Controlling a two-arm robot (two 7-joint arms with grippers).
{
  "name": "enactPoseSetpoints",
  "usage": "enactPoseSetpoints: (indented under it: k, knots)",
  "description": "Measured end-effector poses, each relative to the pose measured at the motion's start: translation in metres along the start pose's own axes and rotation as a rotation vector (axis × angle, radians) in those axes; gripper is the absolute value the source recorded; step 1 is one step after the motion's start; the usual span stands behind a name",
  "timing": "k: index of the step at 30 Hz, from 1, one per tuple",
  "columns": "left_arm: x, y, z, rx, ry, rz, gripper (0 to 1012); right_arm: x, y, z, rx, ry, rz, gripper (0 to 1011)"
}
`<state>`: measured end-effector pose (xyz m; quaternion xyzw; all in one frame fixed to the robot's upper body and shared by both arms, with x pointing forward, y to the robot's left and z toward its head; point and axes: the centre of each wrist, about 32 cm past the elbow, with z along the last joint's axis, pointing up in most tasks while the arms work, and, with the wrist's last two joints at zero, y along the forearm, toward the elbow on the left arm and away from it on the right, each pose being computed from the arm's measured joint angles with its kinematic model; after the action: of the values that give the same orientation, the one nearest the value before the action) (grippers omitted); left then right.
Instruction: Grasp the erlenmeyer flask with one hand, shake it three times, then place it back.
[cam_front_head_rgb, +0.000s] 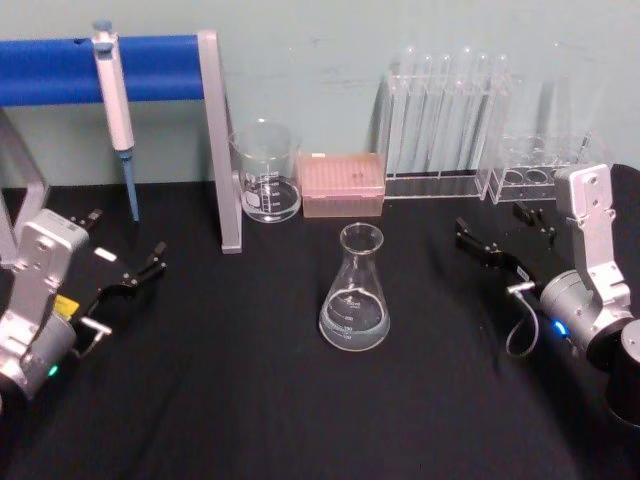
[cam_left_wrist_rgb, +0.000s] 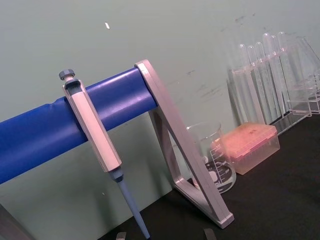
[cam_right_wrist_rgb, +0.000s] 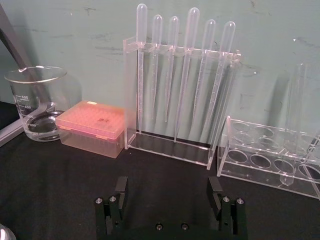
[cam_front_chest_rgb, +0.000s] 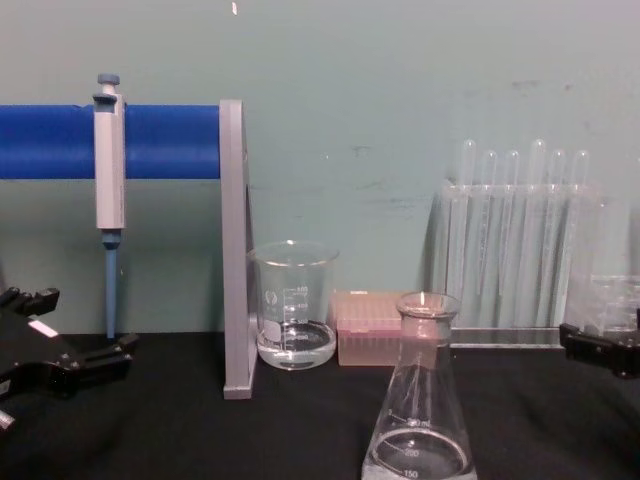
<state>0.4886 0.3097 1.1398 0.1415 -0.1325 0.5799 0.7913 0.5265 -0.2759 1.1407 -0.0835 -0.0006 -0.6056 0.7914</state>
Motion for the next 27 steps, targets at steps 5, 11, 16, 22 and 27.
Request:
enactPoseSetpoints:
  k: [5,11,16,22,27]
  knots:
    - [0.0,0.0,0.0,0.0,0.0,0.0,1001,0.0,0.0,0.0,0.0,0.0,0.0,1000]
    - [0.0,0.0,0.0,0.0,0.0,0.0,1001,0.0,0.0,0.0,0.0,0.0,0.0,1000]
    - [0.0,0.0,0.0,0.0,0.0,0.0,1001,0.0,0.0,0.0,0.0,0.0,0.0,1000]
    - [0.0,0.0,0.0,0.0,0.0,0.0,1001,0.0,0.0,0.0,0.0,0.0,0.0,1000]
    - [0.0,0.0,0.0,0.0,0.0,0.0,1001,0.0,0.0,0.0,0.0,0.0,0.0,1000]
